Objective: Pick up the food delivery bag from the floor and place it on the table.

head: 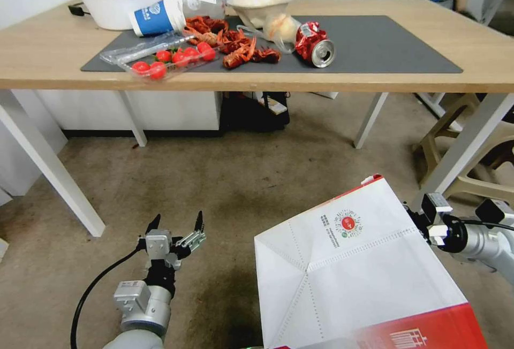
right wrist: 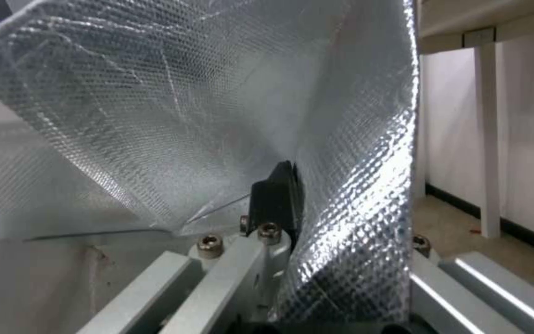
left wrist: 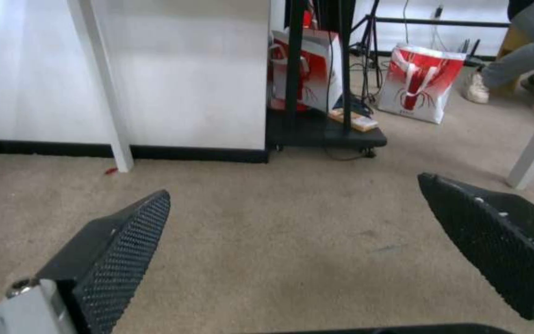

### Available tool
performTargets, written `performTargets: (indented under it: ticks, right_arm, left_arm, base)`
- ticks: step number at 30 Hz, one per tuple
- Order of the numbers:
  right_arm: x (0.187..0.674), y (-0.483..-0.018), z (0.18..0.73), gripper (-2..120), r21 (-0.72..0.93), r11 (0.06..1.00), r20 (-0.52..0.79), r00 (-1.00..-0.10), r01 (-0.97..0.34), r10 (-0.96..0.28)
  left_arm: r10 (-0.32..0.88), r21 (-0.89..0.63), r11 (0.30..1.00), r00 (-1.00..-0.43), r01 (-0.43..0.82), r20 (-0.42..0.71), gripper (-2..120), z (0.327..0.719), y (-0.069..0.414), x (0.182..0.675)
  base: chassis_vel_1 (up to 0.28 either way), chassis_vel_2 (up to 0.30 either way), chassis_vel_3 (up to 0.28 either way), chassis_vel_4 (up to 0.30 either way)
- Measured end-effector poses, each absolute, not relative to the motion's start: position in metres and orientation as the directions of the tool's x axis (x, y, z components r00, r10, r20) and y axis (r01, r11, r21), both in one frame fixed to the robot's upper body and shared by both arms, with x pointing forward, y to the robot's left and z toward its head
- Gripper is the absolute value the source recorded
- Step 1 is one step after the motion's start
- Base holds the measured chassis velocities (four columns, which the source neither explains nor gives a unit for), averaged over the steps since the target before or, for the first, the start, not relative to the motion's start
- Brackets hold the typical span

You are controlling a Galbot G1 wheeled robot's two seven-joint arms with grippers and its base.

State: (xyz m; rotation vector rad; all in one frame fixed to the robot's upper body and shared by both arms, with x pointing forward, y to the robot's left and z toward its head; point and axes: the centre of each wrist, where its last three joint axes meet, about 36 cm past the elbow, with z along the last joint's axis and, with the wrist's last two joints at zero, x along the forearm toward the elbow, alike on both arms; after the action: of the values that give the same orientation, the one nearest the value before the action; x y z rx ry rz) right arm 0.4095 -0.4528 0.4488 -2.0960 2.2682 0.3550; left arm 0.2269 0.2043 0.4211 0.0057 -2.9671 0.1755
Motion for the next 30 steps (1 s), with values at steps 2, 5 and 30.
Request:
performTargets:
  ticks: [2, 5, 30]
  right_arm:
    - [0.409, -0.453, 0.448, 0, 0.146, 0.066, -0.179, -0.092, -0.987, -0.98]
    - [0.408, -0.453, 0.447, 0, 0.149, 0.068, -0.182, -0.095, -0.986, -0.979]
    - [0.399, -0.455, 0.448, 0, 0.148, 0.078, -0.178, -0.104, -0.986, -0.978]
  left_arm:
    - [0.009, -0.115, 0.993, -0.986, -0.01, 0.166, 100, 0.423, 0.205, 0.227]
    - [0.008, -0.113, 0.993, -0.987, -0.011, 0.163, 100, 0.424, 0.206, 0.227]
    - [0.01, -0.108, 0.994, -0.987, -0.008, 0.159, 100, 0.425, 0.205, 0.227]
  base:
    - [0.0, 0.0, 0.0, 0.0]
    - [0.0, 0.0, 0.0, 0.0]
    - [0.0, 0.0, 0.0, 0.0]
